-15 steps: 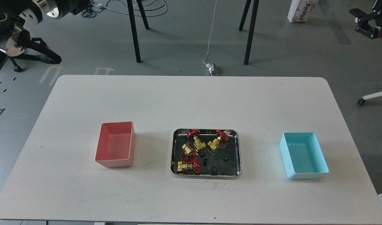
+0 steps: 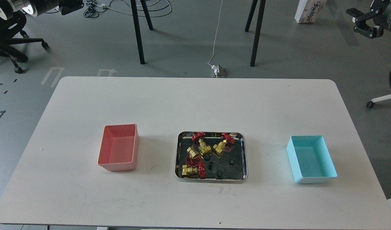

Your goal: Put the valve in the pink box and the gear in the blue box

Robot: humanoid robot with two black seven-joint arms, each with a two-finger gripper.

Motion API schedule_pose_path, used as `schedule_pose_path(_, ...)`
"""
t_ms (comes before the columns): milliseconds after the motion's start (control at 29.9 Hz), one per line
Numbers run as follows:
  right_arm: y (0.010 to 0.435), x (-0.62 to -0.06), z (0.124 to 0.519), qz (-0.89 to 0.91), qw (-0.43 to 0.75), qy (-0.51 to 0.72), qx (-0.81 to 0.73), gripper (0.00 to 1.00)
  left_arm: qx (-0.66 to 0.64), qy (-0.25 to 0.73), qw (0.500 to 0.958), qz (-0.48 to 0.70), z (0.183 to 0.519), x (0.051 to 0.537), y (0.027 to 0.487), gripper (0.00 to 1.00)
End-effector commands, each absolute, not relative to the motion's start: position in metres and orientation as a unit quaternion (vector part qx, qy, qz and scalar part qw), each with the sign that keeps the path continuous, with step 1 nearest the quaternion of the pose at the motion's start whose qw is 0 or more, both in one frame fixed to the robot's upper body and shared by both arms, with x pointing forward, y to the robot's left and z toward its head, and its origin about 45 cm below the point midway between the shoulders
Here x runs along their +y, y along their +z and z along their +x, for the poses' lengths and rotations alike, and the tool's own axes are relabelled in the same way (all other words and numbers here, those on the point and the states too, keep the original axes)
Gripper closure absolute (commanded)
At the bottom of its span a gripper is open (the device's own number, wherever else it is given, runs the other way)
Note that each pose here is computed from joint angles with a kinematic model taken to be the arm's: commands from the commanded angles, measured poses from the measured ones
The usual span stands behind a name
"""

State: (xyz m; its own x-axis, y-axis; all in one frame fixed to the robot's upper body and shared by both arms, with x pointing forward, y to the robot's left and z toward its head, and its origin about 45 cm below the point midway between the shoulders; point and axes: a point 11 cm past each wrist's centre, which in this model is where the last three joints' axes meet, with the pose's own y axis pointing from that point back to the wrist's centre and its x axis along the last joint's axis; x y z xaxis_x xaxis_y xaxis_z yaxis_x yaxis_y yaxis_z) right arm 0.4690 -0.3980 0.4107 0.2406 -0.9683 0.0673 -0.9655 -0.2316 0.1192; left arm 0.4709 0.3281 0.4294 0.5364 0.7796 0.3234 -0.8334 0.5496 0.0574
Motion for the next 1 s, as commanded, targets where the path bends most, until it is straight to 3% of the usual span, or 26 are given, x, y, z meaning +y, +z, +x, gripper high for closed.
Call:
schedule_pose_path(0,0.414,-0.398,0.469,0.785,0.068,-0.006,-0.616,0.01,-0.177,0.454,0.870,0.073,0.468,0.323,0.431,0.01)
schedule_pose_path(201,0.424,-0.395,0.472,0.785,0.063,0.003,-0.616,0.01,-0.349,0.352,0.846,0.197,0.448,0.259,0.399,0.07)
schedule_pose_path(401,0.434,-0.395,0.473,0.784,0.060,0.013,-0.618,0.01,-0.538,0.236,0.765,0.264,0.408,0.194,0.343,0.11)
schedule_pose_path(568,0.441,-0.397,0.473,0.782,0.057,0.019,-0.620,0.01,-0.708,0.116,0.623,0.311,0.382,0.173,0.269,0.12)
schedule_pose_path(970,0.451,-0.395,0.474,0.783,0.052,0.027,-0.620,0.01,-0.618,0.096,0.708,0.328,0.330,0.169,0.156,0.08)
